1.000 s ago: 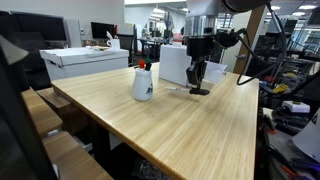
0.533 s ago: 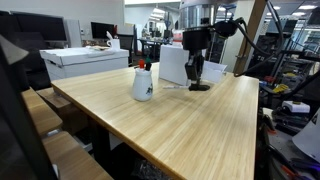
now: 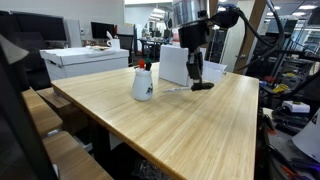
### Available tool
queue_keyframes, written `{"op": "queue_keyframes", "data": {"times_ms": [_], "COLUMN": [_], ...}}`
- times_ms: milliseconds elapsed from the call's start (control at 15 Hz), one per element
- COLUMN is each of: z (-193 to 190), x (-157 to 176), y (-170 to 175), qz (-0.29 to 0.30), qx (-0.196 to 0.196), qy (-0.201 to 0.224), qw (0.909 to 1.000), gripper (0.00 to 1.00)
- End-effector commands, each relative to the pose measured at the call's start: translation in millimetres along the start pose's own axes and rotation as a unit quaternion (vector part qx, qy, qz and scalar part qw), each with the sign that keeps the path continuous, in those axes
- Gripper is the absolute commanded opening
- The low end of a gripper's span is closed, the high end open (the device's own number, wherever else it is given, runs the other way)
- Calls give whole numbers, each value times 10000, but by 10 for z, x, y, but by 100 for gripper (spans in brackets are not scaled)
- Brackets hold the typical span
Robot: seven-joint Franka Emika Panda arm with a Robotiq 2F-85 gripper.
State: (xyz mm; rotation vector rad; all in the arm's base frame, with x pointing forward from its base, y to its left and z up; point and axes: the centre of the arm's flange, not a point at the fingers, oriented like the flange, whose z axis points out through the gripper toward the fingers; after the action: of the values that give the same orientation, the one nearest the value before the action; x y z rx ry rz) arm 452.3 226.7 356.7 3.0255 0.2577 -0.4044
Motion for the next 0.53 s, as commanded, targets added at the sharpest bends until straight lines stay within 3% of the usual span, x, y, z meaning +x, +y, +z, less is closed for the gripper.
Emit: {"op": "queue_keyframes", "data": {"times_ms": [0,467], "z": [-99,-306], "x": [101,290], "y": [-68,-55], "qz": [-266,-378], "qx": [30,-5], "qy": [-257,-510], "qw": [9993,9980], "gripper": [8,8]}}
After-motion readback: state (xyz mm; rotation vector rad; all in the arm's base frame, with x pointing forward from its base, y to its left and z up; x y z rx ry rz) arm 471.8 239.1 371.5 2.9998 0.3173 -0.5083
